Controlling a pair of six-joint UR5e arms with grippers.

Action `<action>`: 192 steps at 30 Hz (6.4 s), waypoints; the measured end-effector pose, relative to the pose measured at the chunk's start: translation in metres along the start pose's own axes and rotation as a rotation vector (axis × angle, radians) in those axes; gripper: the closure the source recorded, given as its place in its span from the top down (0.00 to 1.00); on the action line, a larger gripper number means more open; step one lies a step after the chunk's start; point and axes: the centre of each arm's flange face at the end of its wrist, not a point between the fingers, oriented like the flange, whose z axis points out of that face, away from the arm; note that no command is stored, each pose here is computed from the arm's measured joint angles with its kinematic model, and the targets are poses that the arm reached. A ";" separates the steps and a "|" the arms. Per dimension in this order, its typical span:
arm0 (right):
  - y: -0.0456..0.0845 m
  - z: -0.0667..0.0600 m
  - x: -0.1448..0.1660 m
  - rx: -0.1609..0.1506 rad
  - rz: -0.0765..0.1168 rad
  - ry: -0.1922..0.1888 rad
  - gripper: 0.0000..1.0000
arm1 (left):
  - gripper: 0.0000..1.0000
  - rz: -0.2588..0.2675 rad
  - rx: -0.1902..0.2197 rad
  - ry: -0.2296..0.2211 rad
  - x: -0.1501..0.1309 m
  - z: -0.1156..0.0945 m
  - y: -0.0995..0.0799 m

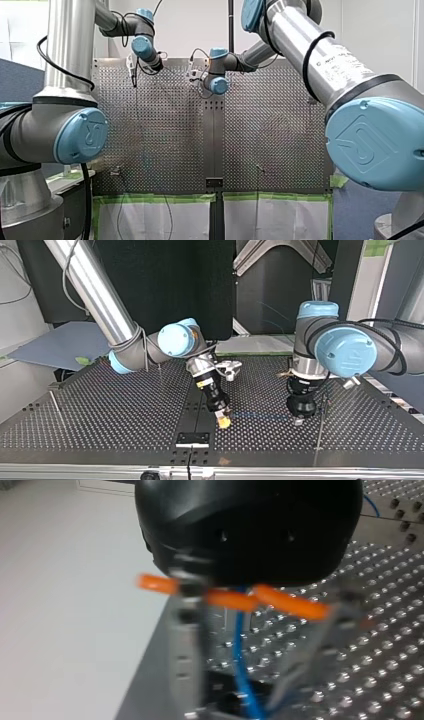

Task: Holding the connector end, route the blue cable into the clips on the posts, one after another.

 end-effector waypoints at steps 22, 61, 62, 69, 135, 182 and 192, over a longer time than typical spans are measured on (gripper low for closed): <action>0.041 -0.036 -0.058 -0.085 0.001 -0.121 0.00 | 0.02 0.032 0.030 0.162 0.094 0.010 -0.034; 0.077 -0.127 -0.152 -0.267 -0.052 -0.338 0.00 | 0.02 0.073 0.077 0.232 0.234 0.004 -0.096; 0.078 -0.130 -0.154 -0.271 -0.053 -0.343 0.00 | 0.02 0.080 0.076 0.236 0.239 0.004 -0.097; 0.083 -0.156 -0.174 -0.296 -0.063 -0.397 0.00 | 0.02 0.131 0.083 0.254 0.276 0.001 -0.113; 0.152 -0.326 -0.295 -0.463 -0.086 -0.523 0.00 | 0.02 0.060 0.215 0.248 0.531 -0.070 -0.159; 0.268 -0.434 -0.320 -0.669 -0.124 -0.482 0.00 | 0.02 0.072 0.274 0.145 0.602 -0.131 -0.256; 0.299 -0.438 -0.311 -0.655 -0.107 -0.454 0.00 | 0.02 0.049 0.255 0.111 0.593 -0.116 -0.275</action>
